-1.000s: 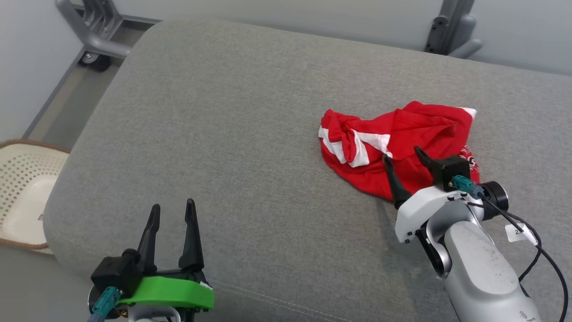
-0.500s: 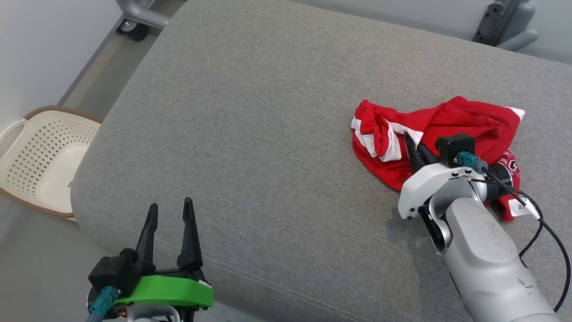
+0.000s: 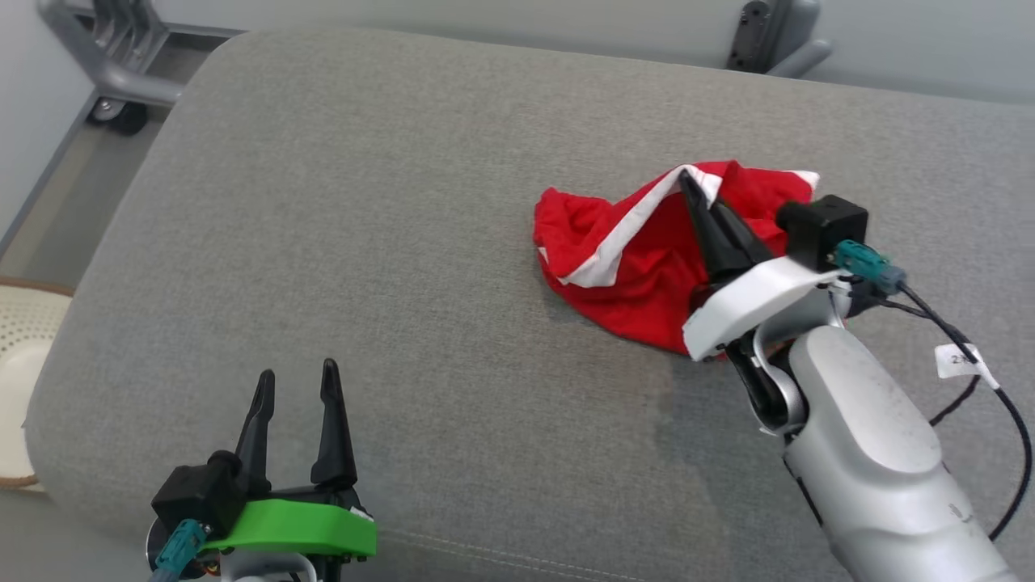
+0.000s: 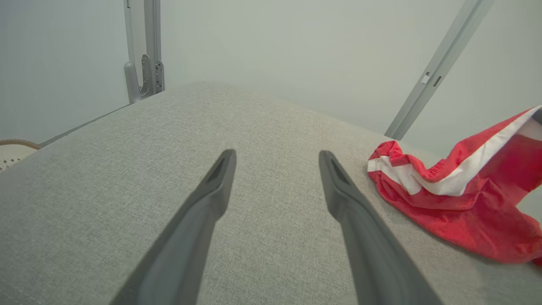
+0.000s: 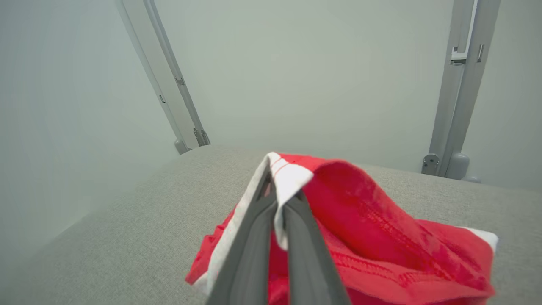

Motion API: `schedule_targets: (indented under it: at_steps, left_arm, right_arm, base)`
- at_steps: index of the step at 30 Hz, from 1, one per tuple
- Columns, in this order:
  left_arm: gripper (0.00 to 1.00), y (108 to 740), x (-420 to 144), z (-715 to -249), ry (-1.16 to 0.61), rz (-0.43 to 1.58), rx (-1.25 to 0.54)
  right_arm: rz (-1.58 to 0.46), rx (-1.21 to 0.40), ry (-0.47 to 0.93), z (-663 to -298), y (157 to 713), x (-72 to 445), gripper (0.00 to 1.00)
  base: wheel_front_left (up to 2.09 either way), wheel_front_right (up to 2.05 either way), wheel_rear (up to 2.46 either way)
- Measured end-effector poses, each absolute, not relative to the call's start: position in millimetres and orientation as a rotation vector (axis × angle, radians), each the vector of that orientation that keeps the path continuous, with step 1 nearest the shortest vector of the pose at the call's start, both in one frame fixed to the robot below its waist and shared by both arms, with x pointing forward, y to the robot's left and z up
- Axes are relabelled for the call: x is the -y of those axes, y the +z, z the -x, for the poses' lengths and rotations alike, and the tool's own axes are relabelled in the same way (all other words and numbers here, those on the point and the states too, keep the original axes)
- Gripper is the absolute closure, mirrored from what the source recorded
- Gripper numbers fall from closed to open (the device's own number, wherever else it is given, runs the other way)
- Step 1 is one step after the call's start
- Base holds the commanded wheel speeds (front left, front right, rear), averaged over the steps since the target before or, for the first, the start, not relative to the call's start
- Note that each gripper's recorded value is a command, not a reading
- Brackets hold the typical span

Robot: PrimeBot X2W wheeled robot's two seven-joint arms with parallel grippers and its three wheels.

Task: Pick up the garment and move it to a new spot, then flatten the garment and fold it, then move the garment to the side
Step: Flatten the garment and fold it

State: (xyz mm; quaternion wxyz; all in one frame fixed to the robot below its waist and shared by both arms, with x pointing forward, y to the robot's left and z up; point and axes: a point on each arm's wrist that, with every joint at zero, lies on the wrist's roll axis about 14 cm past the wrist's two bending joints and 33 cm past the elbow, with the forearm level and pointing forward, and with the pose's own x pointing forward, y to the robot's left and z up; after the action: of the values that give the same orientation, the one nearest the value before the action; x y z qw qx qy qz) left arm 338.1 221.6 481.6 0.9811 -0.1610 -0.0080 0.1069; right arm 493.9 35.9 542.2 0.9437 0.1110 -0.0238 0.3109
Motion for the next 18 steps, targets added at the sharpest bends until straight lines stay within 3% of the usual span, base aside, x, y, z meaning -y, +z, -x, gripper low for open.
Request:
schedule_targets:
  at_steps: [11, 18]
  left_arm:
    - [0.0, 484.5, -180.0, -362.5, 0.068, 0.325, 0.014]
    - [0.0, 476.8, -168.4, -370.9, 0.028, 0.324, -0.012]
  right_arm:
    - [-0.258, -0.005, 0.336, -473.1, 541.8, 107.1, 1.0]
    - [-0.267, -0.13, 0.246, -469.2, 508.3, 140.5, 1.0]
  base:
    - [0.0, 0.0, 0.0]
    - [0.0, 0.0, 0.0]
